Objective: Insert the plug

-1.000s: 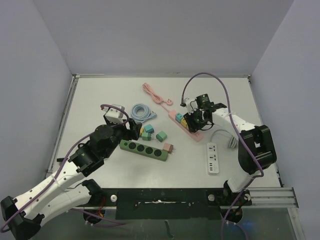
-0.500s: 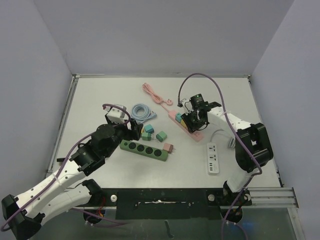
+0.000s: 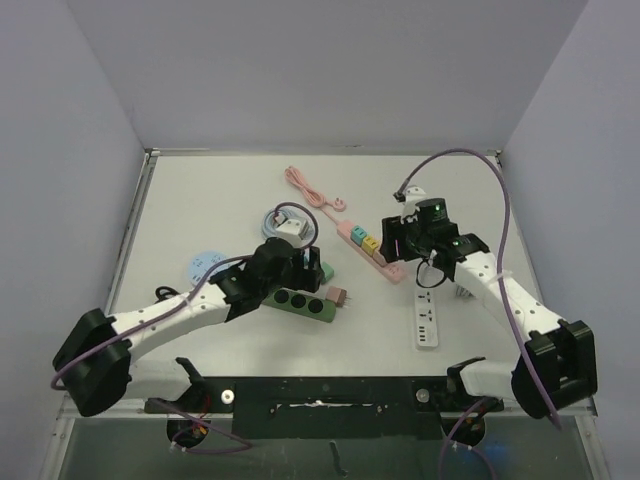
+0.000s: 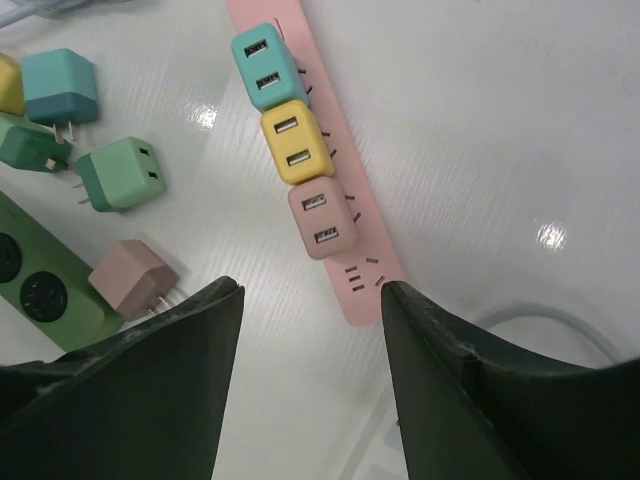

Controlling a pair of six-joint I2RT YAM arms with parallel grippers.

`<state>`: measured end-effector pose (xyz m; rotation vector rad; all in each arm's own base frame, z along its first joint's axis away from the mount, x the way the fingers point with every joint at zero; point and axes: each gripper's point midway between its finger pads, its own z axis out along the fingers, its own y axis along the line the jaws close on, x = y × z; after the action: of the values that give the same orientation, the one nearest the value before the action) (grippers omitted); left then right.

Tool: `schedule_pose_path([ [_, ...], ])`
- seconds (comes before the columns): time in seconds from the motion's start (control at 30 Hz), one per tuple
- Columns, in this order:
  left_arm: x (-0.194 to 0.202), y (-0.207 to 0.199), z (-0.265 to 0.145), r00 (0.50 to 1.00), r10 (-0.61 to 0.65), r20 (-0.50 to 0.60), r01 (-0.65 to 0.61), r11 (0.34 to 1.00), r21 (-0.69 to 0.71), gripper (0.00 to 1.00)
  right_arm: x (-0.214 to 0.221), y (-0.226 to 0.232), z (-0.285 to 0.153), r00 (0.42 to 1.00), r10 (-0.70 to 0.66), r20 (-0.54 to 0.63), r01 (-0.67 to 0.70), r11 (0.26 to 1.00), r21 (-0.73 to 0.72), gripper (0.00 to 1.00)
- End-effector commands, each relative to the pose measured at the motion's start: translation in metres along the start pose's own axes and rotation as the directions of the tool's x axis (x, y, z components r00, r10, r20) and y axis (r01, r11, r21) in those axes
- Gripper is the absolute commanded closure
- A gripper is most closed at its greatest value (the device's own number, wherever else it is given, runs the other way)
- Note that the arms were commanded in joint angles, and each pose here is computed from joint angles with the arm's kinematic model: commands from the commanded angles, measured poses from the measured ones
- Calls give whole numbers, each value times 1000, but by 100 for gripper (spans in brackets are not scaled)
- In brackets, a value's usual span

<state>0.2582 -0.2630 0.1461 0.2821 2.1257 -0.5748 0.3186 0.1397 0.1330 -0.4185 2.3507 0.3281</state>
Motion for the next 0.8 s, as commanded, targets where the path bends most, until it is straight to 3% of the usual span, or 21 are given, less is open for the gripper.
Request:
schedule_pose_path([
  [0.0, -3, -43, 29, 996, -81, -39, 83, 995, 52, 30, 5, -2, -12, 977, 188, 97, -192, 981, 40, 42],
  [0.23, 36, -61, 69, 981, -23, -194, 12, 998, -57, 31, 40, -29, -21, 918, 356, 175, -386, 904, 183, 40],
  [0.4, 54, -50, 82, 961, -2, -277, -41, 988, -148, 31, 45, -27, -25, 904, 378, 201, -412, 896, 164, 38],
  [0.57, 79, -56, 85, 929, -30, -369, -15, 993, -118, 31, 54, -29, -24, 898, 393, 197, -426, 888, 174, 38],
  [0.77, 93, -53, 88, 914, -42, -403, -13, 991, -132, 35, 59, -28, -20, 895, 405, 186, -435, 885, 167, 37],
])
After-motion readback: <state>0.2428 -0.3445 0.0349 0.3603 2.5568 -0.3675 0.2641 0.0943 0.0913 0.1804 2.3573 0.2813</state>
